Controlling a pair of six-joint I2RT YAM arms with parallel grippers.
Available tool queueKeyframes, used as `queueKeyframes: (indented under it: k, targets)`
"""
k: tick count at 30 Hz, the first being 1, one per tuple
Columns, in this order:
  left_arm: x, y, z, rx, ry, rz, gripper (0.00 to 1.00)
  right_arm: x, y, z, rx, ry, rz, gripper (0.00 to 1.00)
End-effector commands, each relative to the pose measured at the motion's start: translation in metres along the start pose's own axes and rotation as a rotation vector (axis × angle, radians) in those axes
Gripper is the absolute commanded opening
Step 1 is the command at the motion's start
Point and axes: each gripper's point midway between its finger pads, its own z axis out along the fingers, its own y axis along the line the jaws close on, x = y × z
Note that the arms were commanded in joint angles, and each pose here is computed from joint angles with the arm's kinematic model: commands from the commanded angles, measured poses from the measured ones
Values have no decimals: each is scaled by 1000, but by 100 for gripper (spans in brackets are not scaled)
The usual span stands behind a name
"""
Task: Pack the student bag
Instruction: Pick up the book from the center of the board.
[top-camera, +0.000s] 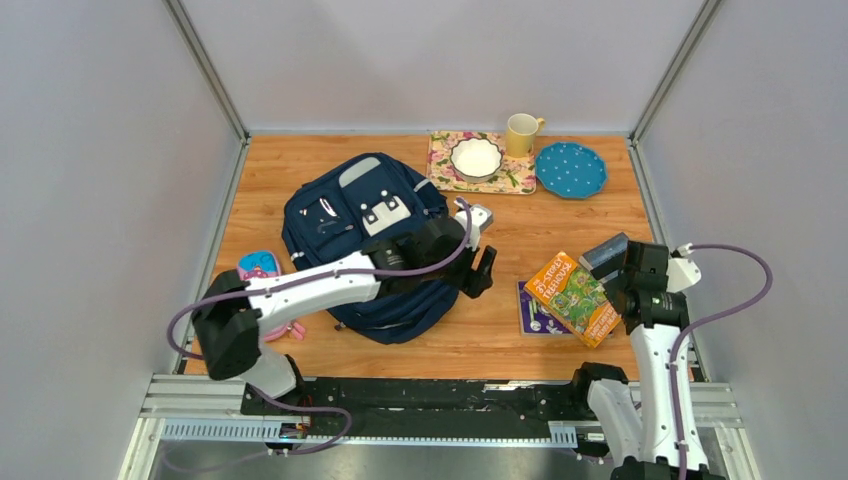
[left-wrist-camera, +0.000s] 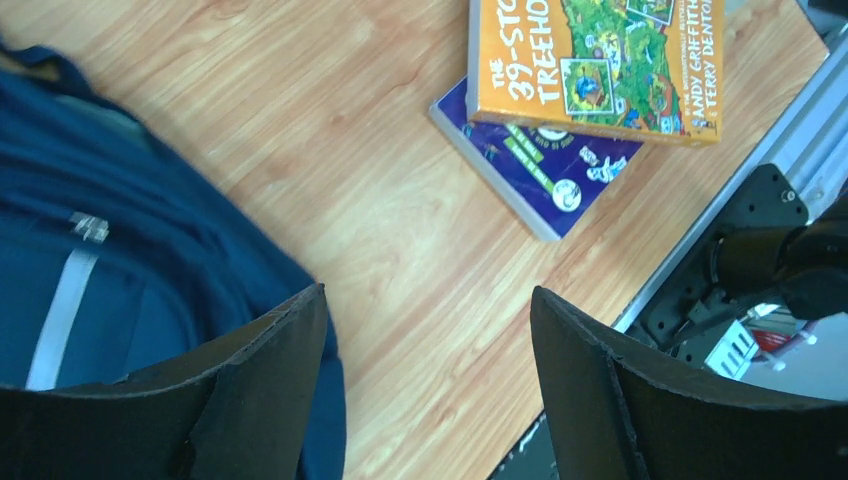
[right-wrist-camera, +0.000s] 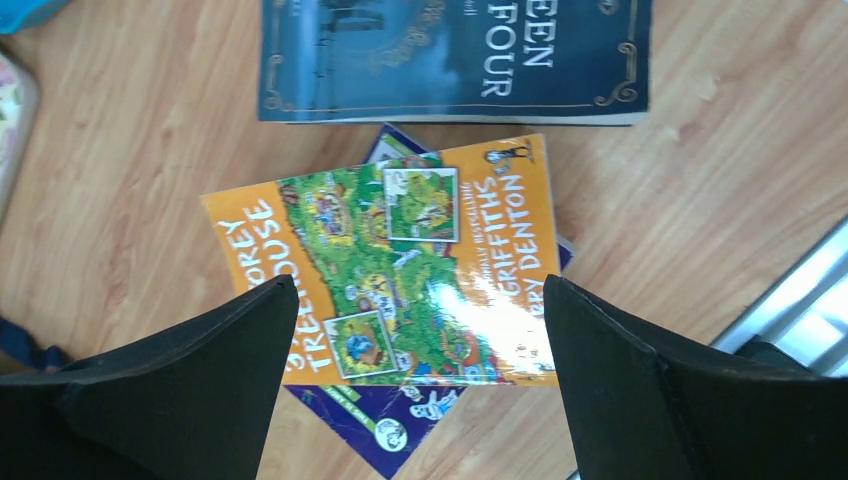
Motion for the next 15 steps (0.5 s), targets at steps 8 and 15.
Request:
queueKeyframes:
  k: [8, 15]
  targets:
    - [-38, -35, 83, 248, 69, 42, 82, 8, -40, 23, 149, 3, 93, 96]
    - [-57, -36, 125, 342, 29, 6, 82, 6, -50, 31, 197, -10, 115, 98]
